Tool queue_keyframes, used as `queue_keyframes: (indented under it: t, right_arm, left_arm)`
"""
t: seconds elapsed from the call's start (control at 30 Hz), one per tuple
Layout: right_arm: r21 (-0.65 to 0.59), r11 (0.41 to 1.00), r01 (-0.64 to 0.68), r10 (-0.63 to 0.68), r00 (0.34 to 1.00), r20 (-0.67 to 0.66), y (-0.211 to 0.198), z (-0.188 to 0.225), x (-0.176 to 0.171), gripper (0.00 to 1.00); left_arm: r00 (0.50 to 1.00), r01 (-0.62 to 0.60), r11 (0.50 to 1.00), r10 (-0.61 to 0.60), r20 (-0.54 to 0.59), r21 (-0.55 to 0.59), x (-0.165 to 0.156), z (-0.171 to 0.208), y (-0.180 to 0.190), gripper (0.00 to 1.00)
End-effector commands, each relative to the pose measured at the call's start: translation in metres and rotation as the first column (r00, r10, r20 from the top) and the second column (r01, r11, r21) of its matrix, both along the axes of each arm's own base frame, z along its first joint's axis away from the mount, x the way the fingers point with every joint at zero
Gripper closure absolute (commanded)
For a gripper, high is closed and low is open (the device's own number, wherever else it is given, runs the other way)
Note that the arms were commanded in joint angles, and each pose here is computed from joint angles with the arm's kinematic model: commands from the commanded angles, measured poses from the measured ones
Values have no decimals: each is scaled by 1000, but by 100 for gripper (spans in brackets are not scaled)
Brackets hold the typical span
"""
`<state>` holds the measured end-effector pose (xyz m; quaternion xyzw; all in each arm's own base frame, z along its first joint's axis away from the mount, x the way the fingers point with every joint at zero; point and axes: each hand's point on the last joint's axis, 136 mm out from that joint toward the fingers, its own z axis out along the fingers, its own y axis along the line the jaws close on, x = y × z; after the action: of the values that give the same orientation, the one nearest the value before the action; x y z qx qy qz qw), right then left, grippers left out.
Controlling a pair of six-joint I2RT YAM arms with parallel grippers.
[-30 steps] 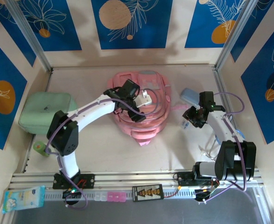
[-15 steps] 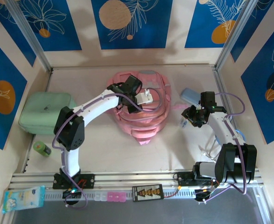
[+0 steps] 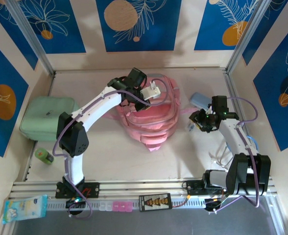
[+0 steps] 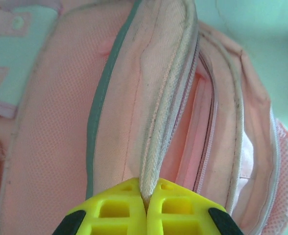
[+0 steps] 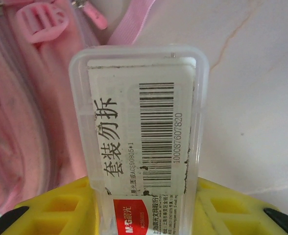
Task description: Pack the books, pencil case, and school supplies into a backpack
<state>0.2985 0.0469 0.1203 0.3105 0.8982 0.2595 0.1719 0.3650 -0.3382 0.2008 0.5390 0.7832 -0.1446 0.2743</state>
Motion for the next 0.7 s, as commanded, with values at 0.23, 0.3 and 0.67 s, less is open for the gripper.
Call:
queue_keyframes:
  t: [0.23,0.3,0.67]
  right_arm:
    - [216,964,-155,99,962,253,57,106,13,59]
    - [228,954,-197,129,950,283,71,119,14,58]
    - [288,938,-192,133,968,212,140,114,46,60]
  left_arm:
    - [978,-156,908,197,66,-389,20,122,-34,100]
    - [977,-164,907,205,66,-388,21,120,-37,100]
    - [966,-213,883,254,45,-419,26,123,-43,100]
